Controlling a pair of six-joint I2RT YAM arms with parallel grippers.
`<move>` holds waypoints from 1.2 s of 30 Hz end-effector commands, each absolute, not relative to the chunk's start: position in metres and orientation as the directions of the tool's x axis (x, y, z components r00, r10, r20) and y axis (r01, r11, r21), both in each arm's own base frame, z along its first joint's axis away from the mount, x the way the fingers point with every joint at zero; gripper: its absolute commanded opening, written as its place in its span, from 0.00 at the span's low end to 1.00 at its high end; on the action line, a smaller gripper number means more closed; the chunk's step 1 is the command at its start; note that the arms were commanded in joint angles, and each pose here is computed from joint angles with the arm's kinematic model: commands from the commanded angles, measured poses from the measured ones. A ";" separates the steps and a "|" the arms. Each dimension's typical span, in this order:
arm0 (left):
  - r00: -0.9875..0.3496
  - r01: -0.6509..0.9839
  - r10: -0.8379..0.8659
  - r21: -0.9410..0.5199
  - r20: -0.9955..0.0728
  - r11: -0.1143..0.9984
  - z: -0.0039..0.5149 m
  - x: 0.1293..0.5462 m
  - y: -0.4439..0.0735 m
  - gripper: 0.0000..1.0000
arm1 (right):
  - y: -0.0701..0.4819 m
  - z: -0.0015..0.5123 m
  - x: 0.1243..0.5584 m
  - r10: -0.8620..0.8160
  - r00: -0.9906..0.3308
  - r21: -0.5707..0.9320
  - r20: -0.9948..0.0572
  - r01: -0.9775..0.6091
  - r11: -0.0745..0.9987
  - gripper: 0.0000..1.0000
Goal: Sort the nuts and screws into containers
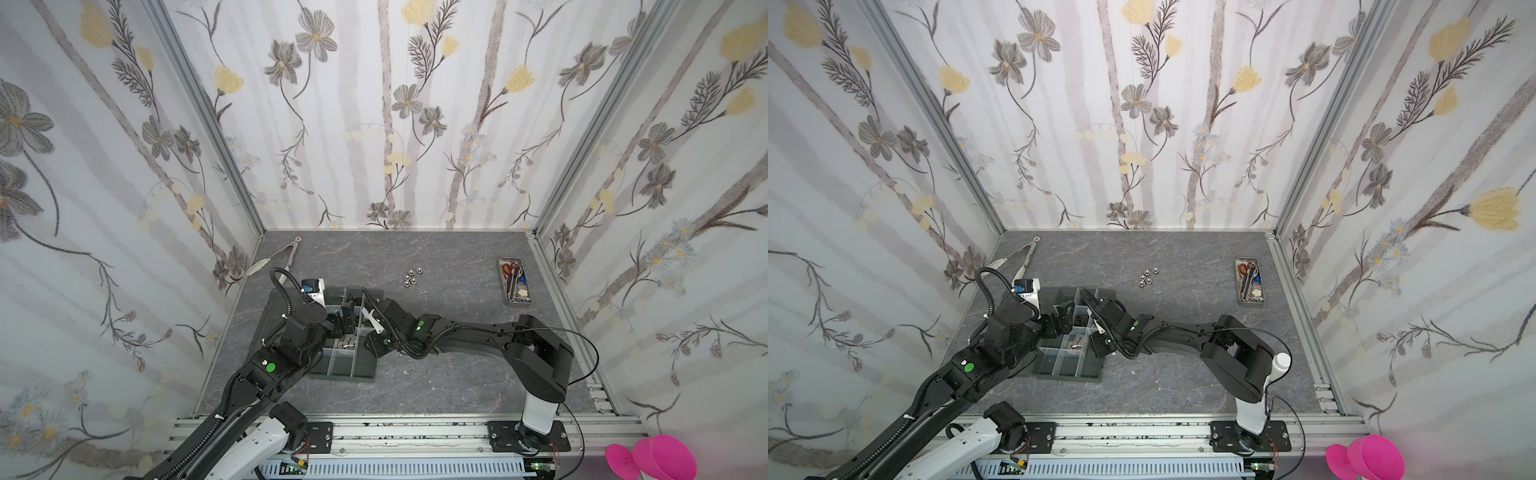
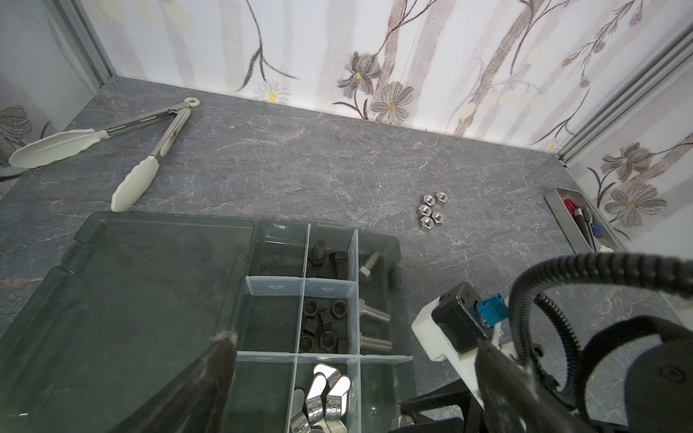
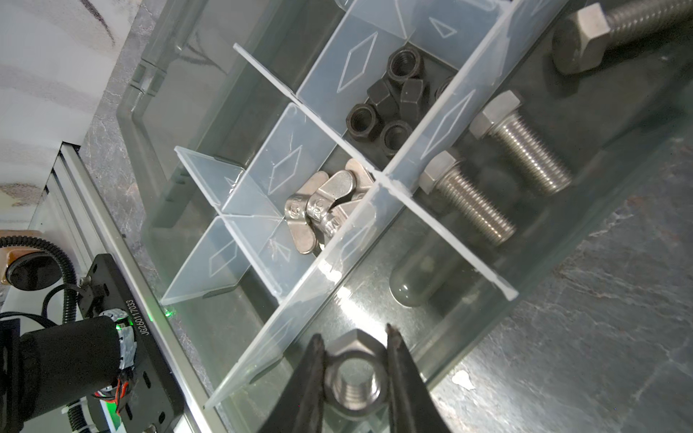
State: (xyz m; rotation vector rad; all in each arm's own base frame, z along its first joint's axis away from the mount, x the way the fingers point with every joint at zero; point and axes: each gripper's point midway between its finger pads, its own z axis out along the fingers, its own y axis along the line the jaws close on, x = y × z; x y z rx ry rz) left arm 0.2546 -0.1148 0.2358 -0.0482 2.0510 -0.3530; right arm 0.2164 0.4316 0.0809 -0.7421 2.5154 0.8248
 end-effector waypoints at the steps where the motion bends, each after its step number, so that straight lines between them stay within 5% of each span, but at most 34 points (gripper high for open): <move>1: -0.473 0.119 -0.197 -0.284 -0.859 0.951 0.240 0.257 -0.117 1.00 | 0.441 0.089 0.223 -0.333 -0.775 0.436 -0.538 -0.594 0.676 0.35; 6: -0.498 0.133 -0.185 -0.285 -0.847 0.949 0.236 0.258 -0.123 1.00 | 0.444 0.098 0.227 -0.325 -0.764 0.438 -0.558 -0.603 0.666 0.46; 15: -0.555 0.178 -0.116 -0.253 -0.824 0.951 0.246 0.275 -0.146 0.96 | 0.412 0.118 0.252 -0.228 -0.777 0.483 -0.587 -0.562 0.671 0.49; 36: -0.693 0.258 0.053 -0.179 -0.719 0.949 0.201 0.340 -0.240 0.71 | 0.242 0.152 0.289 0.083 -0.710 0.508 -0.699 -0.412 0.756 0.56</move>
